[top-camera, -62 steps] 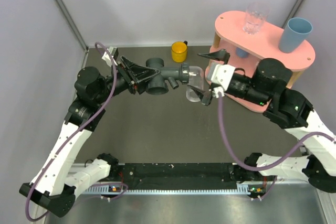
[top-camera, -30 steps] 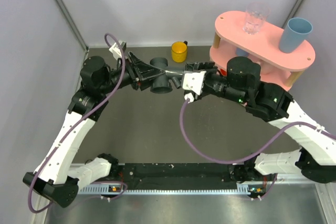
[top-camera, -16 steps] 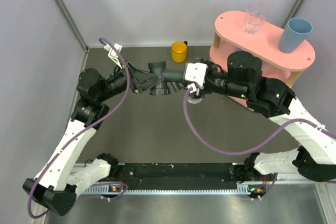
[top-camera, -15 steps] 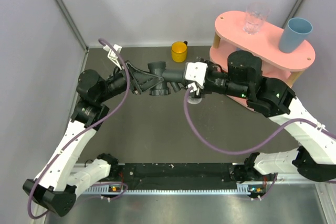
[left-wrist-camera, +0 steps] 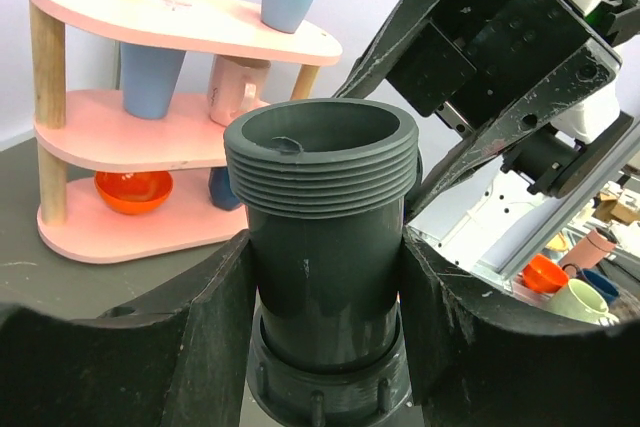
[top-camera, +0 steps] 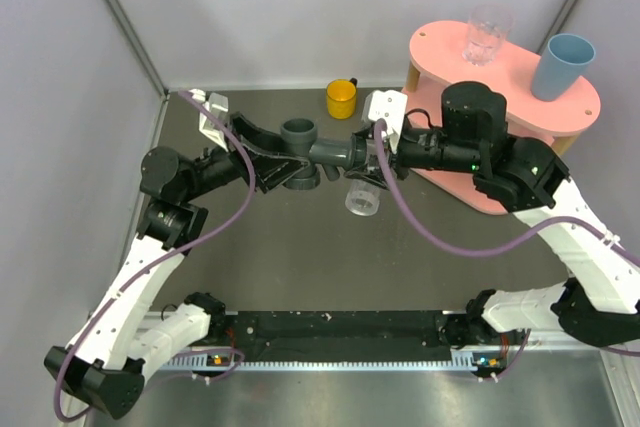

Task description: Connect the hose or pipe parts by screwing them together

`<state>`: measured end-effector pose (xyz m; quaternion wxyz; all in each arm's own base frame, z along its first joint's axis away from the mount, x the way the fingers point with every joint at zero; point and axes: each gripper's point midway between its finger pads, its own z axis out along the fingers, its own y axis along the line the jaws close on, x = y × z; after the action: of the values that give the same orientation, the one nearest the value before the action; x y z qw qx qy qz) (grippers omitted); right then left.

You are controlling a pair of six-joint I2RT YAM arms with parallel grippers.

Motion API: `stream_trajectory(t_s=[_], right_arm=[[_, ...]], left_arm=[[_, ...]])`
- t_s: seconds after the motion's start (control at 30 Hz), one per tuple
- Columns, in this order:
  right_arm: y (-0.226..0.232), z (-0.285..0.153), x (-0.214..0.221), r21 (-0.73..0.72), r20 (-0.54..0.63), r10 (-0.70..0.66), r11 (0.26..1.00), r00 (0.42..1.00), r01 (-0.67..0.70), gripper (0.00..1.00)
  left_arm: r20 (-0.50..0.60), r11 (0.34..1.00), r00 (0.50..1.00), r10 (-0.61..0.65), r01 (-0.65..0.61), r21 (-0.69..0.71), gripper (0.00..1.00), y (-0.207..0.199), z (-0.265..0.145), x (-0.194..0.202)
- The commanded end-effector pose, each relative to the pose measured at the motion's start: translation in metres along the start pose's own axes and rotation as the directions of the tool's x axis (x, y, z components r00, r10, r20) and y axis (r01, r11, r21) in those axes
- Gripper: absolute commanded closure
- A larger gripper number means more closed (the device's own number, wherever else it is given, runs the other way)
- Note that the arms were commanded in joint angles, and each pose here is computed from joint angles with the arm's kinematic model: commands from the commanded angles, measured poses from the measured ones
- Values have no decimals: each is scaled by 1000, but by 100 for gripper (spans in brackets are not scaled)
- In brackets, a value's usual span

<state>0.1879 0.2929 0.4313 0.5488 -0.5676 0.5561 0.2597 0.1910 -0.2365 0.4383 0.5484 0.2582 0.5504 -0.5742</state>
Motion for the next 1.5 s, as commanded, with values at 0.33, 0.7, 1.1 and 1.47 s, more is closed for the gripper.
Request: stream_trajectory(t_s=[0.33, 0.7, 1.1, 1.47], right_arm=[[6, -23, 1, 20, 0, 48, 999, 999, -48, 1], [-12, -26, -2, 115, 9, -97, 989, 995, 96, 1], [-11, -28, -13, 109, 42, -134, 986, 990, 129, 1], [-25, -3, 3, 140, -73, -308, 939, 949, 315, 4]], left_arm=[[121, 951, 951, -284, 295, -94, 100, -7, 2, -31], [56, 888, 910, -411, 414, -199, 100, -8, 3, -33], [60, 865, 890, -452, 454, -216, 100, 0, 7, -30], [34, 817, 836, -548, 544, -190, 100, -17, 13, -43]])
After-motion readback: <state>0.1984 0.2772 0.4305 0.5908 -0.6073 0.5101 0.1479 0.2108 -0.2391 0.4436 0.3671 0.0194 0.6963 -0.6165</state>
